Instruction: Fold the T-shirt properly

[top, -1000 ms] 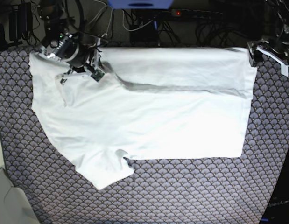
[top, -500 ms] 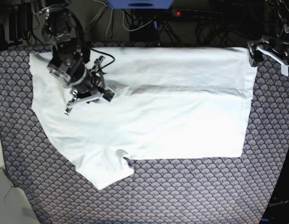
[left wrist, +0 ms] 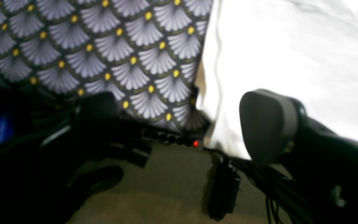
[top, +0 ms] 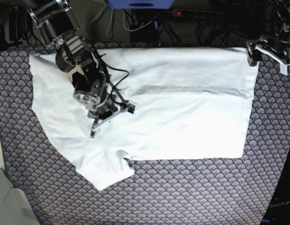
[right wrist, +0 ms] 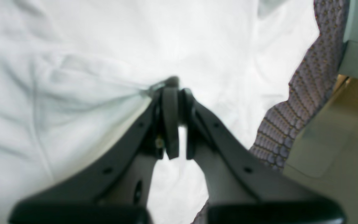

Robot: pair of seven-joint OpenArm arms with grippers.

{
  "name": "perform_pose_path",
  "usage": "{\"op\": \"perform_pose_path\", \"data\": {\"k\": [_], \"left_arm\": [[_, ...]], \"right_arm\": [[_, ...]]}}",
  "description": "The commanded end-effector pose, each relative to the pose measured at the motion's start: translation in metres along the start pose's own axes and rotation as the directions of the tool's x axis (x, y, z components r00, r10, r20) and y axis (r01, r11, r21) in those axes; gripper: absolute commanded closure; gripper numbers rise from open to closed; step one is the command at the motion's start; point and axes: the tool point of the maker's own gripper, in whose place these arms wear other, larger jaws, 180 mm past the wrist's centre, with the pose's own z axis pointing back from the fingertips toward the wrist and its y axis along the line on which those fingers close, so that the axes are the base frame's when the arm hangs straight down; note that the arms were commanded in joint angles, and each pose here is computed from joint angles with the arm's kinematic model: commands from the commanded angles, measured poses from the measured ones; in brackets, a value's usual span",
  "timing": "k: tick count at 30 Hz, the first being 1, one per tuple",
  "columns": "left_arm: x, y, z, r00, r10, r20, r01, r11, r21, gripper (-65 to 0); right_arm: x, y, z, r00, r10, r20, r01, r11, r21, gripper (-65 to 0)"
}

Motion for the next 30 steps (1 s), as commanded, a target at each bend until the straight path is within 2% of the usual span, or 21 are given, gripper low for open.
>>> {"op": "perform_pose_path", "data": {"k": [1, 3, 8, 10, 16, 20, 23, 30], "left_arm": [[0.013, 0.003, 0.004, 0.999, -0.018, 0.040, 0.018, 1.000, 0.003, -65.0], [0.013, 0.002, 0.004, 0.999, -0.016, 0.041, 0.016, 1.000, 0.001, -65.0], [0.016, 0.001, 0.003, 0.999, -0.017, 0.047, 0.017, 1.000, -0.002, -65.0], [0.016, 0.001, 0.003, 0.999, -0.017, 0.049, 0.017, 1.000, -0.002, -65.0], [0.027, -0.003, 0.002, 0.997, -0.019, 0.077, 0.020, 1.000, -0.010, -65.0], [0.039, -0.008, 0.007, 0.993, -0.042, 0.110, 0.043, 0.999, -0.011, -65.0], [0.049, -0.011, 0.007, 0.990, -0.041, 0.137, 0.044, 0.999, -0.015, -65.0], [0.051, -0.022, 0.007, 0.987, -0.023, 0.157, 0.029, 0.999, -0.034, -65.0]], "right_arm": [[0.005, -0.015, 0.003, 1.000, -0.004, 0.019, 0.005, 0.999, -0.041, -3.3], [0.005, -0.016, 0.004, 1.000, -0.003, 0.018, 0.004, 0.999, -0.044, -8.6], [0.001, -0.012, 0.005, 1.000, -0.001, 0.012, 0.001, 0.999, -0.039, -29.4], [0.004, -0.007, 0.011, 0.999, -0.002, 0.032, 0.003, 0.999, -0.039, -34.7], [0.024, -0.032, 0.052, 0.992, -0.022, 0.128, 0.041, 0.988, -0.152, -35.1], [0.017, -0.052, 0.071, 0.980, -0.122, 0.156, 0.154, 0.965, -0.213, -35.1], [-0.004, -0.065, 0.072, 0.973, -0.191, 0.127, 0.217, 0.946, -0.242, -35.1], [-0.051, -0.070, 0.071, 0.953, -0.299, 0.051, 0.301, 0.915, -0.267, -35.2]]}}
